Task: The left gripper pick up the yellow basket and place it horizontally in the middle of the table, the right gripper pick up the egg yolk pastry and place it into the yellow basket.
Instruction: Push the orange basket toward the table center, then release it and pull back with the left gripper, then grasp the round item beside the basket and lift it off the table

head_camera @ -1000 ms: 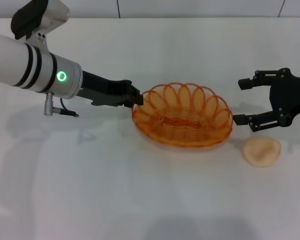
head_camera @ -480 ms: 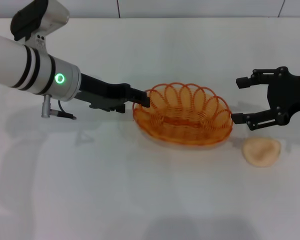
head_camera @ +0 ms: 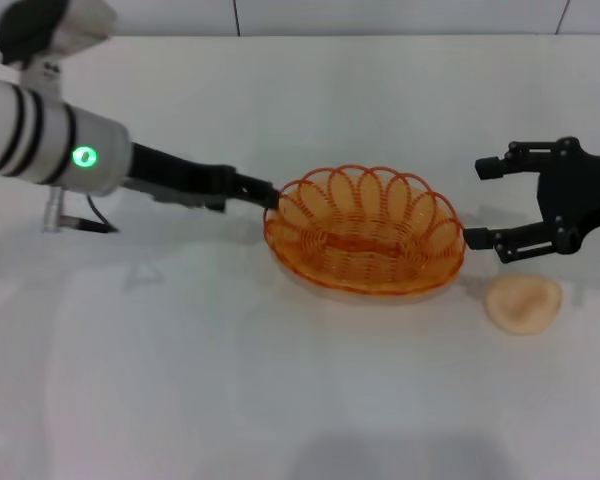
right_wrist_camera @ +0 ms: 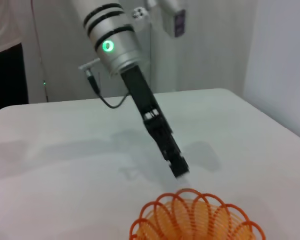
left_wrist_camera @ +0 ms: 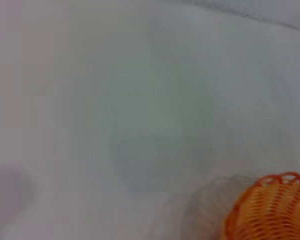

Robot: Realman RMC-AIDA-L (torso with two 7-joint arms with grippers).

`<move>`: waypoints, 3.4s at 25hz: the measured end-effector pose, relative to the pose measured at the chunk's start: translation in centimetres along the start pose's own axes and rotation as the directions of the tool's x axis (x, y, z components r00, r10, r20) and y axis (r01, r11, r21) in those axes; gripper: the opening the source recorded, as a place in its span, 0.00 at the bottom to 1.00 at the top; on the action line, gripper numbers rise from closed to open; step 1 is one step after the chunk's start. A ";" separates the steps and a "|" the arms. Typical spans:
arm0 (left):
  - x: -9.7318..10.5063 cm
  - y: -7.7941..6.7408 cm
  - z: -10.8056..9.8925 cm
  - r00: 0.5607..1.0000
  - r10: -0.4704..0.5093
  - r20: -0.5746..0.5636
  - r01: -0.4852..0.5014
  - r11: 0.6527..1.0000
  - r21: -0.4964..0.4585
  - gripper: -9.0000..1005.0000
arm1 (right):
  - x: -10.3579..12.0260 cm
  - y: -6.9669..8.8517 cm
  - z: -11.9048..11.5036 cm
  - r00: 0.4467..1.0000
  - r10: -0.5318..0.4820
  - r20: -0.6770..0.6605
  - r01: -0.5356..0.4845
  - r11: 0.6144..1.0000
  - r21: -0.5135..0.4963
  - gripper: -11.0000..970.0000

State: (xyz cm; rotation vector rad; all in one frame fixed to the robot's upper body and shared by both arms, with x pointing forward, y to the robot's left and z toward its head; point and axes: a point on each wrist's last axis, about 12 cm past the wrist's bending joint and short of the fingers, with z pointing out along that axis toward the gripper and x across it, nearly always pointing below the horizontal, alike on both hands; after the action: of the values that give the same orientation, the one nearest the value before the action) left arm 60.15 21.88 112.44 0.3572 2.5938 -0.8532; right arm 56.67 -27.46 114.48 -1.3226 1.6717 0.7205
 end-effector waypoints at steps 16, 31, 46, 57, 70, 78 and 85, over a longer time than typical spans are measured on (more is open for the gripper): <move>5.7 2.7 -4.8 0.785 0.523 0.331 -0.598 0.780 0.184 0.84 | 2.9 2.2 -2.6 0.994 0.090 0.061 -0.092 0.995 0.037 0.88; 9.7 6.0 -7.2 0.604 0.670 0.432 -0.781 0.606 0.150 0.83 | 4.2 3.5 -3.6 0.994 0.095 0.059 -0.096 0.995 0.014 0.88; 9.3 5.7 -6.4 0.605 0.693 0.393 -0.788 0.592 0.170 0.83 | 1.5 0.7 -2.6 0.948 0.163 -0.273 -0.160 0.987 0.032 0.83; 9.8 5.9 -6.3 0.612 0.691 0.386 -0.783 0.598 0.172 0.83 | 2.0 0.5 0.2 0.899 0.192 -0.393 -0.193 0.980 0.037 0.77; 9.9 6.0 -6.1 0.617 0.696 0.368 -0.780 0.602 0.169 0.83 | 2.5 0.8 1.0 0.897 0.195 -0.395 -0.202 0.979 0.025 0.60; 9.9 6.1 -6.2 0.617 0.695 0.369 -0.780 0.604 0.166 0.83 | 2.3 0.7 1.1 0.901 0.190 -0.391 -0.197 0.980 0.023 0.32; 10.2 6.2 -6.3 0.619 0.694 0.368 -0.778 0.606 0.164 0.83 | 1.1 0.4 0.3 0.923 0.176 -0.342 -0.178 0.984 0.026 0.26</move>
State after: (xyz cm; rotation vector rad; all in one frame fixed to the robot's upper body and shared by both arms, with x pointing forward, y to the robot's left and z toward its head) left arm 51.42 31.79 109.51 1.2282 1.7511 -0.8856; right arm 56.34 -27.57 113.35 -1.3710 2.0920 0.6220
